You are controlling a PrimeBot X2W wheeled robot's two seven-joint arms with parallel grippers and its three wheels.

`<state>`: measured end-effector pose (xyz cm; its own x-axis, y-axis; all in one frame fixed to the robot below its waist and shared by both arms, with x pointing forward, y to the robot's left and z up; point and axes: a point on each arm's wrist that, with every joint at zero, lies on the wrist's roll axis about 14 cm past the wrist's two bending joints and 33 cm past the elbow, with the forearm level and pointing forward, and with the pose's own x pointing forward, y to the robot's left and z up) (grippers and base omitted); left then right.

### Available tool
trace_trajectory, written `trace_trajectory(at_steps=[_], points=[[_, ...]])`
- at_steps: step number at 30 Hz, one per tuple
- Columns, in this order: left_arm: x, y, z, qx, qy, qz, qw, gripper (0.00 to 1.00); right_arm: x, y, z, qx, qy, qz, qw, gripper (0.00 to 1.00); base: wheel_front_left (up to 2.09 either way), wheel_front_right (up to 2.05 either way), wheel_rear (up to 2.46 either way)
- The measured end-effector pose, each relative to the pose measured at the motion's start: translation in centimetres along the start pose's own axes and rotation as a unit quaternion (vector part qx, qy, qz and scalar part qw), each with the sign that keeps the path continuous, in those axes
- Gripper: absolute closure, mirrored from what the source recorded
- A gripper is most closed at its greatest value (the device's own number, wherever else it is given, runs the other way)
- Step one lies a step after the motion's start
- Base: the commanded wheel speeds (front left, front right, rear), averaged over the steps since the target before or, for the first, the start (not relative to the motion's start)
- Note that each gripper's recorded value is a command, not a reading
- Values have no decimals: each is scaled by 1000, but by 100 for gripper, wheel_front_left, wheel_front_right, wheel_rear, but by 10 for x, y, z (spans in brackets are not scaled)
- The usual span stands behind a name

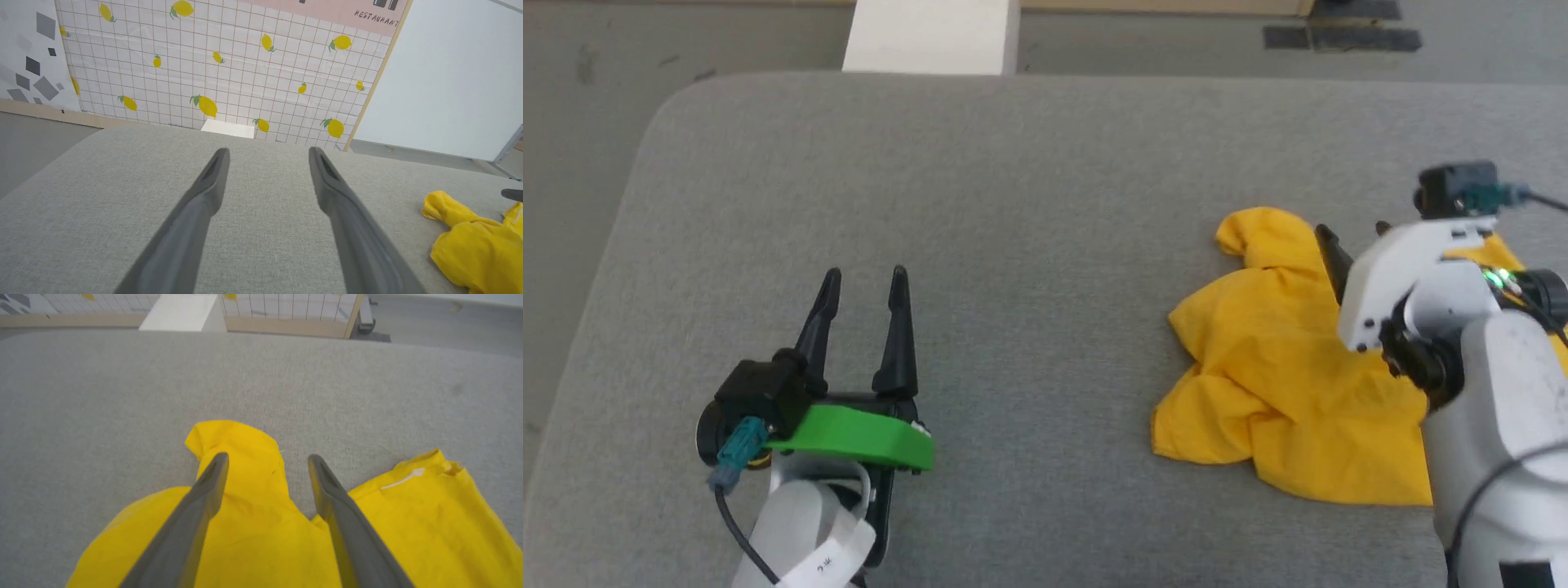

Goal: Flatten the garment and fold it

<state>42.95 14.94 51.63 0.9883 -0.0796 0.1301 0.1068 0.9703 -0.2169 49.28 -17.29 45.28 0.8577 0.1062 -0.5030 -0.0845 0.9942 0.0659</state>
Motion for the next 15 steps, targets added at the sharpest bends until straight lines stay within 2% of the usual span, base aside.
trace_trajectory(at_steps=[5, 6, 9, 10, 11, 12, 15], points=[[0, 17, -8, 5, 10, 26, 1000, 0, 34, 6, -21, -18, 105, 0, 994, 0, 0, 0, 0], [-1, 25, -10, 6, 14, 38, 999, 0, 45, 5, -32, -26, 141, -5, 990, 0, 0, 0, 0], [-6, 37, -14, 11, 21, 55, 998, 0, 52, 10, -56, -31, 194, 0, 980, 0, 0, 0, 0], [-8, 41, -14, 14, 23, 62, 998, 0, 55, 14, -63, -34, 211, 5, 977, 48, 0, 0, 0], [-9, 44, -15, 15, 24, 66, 997, 0, 57, 16, -64, -31, 215, 9, 976, 58, 0, 0, 0], [-11, 48, -15, 17, 26, 72, 997, 0, 59, 19, -62, -30, 212, 14, 977, 100, 0, 0, 0], [-14, 53, -14, 19, 25, 81, 996, 0, 60, 33, -52, -25, 181, 35, 983, 100, 0, 0, 0]])
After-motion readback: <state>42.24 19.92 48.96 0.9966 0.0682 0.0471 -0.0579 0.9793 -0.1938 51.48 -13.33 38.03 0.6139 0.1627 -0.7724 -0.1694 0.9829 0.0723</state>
